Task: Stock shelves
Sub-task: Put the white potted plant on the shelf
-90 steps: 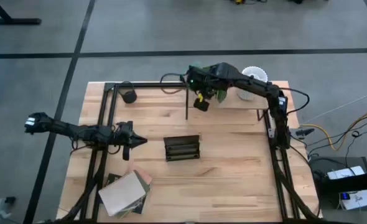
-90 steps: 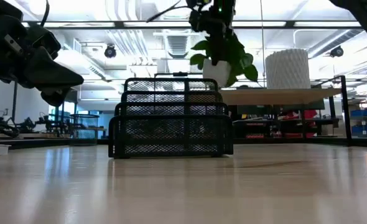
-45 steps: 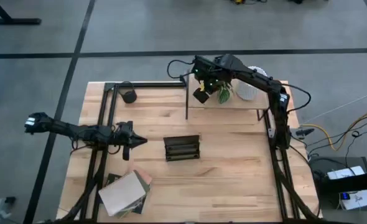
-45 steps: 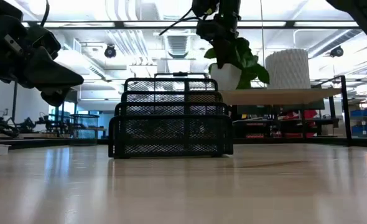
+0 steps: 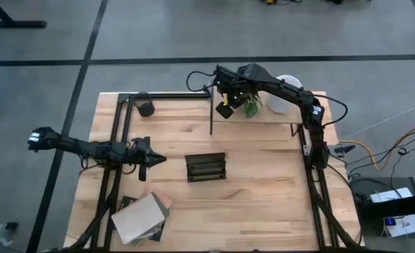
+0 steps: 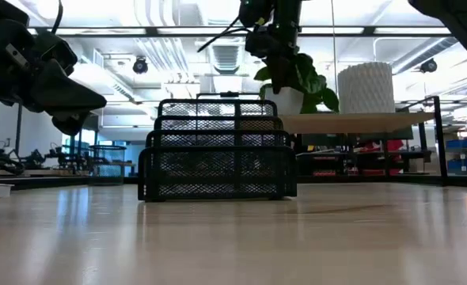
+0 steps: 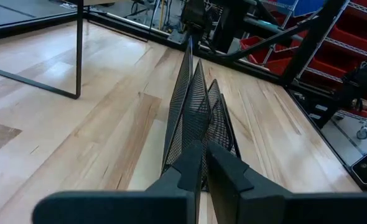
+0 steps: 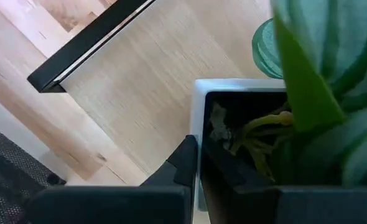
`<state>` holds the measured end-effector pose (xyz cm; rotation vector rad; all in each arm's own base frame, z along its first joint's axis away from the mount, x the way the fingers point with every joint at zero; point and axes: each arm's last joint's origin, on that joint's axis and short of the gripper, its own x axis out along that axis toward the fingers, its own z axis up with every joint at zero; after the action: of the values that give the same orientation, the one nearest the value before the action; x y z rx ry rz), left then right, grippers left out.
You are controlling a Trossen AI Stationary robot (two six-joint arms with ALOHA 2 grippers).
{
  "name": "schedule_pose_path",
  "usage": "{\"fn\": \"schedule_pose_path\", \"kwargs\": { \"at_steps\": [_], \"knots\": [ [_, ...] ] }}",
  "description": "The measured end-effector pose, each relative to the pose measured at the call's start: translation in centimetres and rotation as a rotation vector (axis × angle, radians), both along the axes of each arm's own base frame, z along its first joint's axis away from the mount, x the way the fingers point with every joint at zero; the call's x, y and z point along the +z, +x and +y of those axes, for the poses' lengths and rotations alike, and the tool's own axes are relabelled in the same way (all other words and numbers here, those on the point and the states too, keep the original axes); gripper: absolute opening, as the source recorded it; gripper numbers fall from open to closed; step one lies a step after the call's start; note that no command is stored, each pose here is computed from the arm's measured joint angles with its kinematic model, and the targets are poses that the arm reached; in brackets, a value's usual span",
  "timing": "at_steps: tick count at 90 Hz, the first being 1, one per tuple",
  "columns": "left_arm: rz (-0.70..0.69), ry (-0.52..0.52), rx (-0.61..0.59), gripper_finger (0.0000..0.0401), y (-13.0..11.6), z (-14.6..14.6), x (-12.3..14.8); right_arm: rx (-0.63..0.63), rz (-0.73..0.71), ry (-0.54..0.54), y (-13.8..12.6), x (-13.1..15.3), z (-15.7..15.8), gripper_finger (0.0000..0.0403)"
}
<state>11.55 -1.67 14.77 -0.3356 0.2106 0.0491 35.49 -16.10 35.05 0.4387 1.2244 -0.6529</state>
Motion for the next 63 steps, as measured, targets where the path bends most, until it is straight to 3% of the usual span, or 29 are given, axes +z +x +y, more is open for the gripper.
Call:
{"fn": "schedule_pose_path", "kwargs": {
  "at_steps": [63],
  "knots": [
    [0.000, 0.000, 0.000, 0.0006, 0.00, 0.00, -0.01, -0.004, -0.028, -0.007, 0.46, 0.05, 0.40, 0.0000]
  ]
}}
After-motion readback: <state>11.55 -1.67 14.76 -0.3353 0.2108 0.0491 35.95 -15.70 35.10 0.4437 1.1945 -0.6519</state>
